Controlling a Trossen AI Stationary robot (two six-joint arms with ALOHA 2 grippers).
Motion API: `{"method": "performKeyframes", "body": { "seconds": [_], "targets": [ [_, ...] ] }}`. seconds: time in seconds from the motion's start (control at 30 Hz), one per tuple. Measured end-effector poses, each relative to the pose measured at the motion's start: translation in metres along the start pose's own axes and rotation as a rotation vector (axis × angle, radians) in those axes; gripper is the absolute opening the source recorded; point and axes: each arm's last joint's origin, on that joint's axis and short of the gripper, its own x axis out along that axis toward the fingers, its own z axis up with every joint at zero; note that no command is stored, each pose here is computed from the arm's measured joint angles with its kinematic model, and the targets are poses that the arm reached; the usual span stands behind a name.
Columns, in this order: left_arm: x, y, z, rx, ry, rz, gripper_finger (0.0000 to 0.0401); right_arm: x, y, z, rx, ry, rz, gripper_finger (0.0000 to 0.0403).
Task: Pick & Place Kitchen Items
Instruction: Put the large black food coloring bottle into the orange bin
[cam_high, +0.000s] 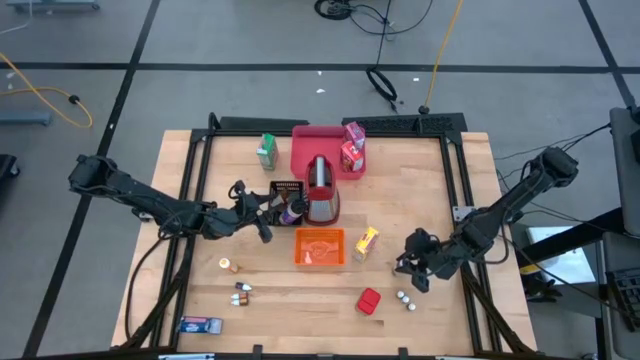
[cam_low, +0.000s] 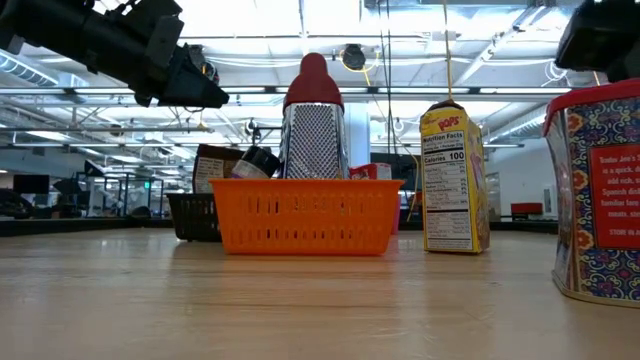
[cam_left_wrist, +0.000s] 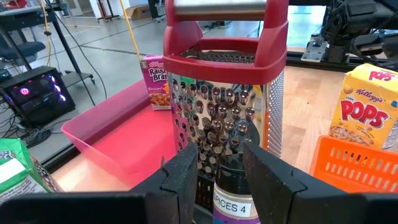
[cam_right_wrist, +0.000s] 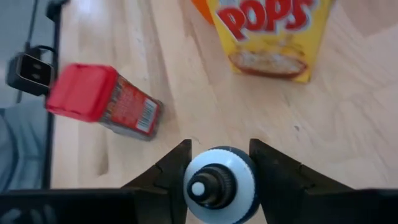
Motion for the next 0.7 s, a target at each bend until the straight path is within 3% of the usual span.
{"method": "performKeyframes", "body": {
  "seconds": [0.27,0.47,0.7],
  "targets": [
    [0.0,0.0,0.0,0.002,0.0,0.0,0.0131,-0.017,0.028,0.033,-0.08,-0.095,0.093,0.0133],
    [0.0,0.0,0.0,0.002,0.0,0.0,0.0131,-0.032,0.051,0.065,-0.154,-0.291,0.238,0.0133],
    [0.0,0.0,0.0,0.002,0.0,0.0,0.0131,-0.032,0.049,0.09,-0.159,-0.46,0.255,0.0133]
  ]
}}
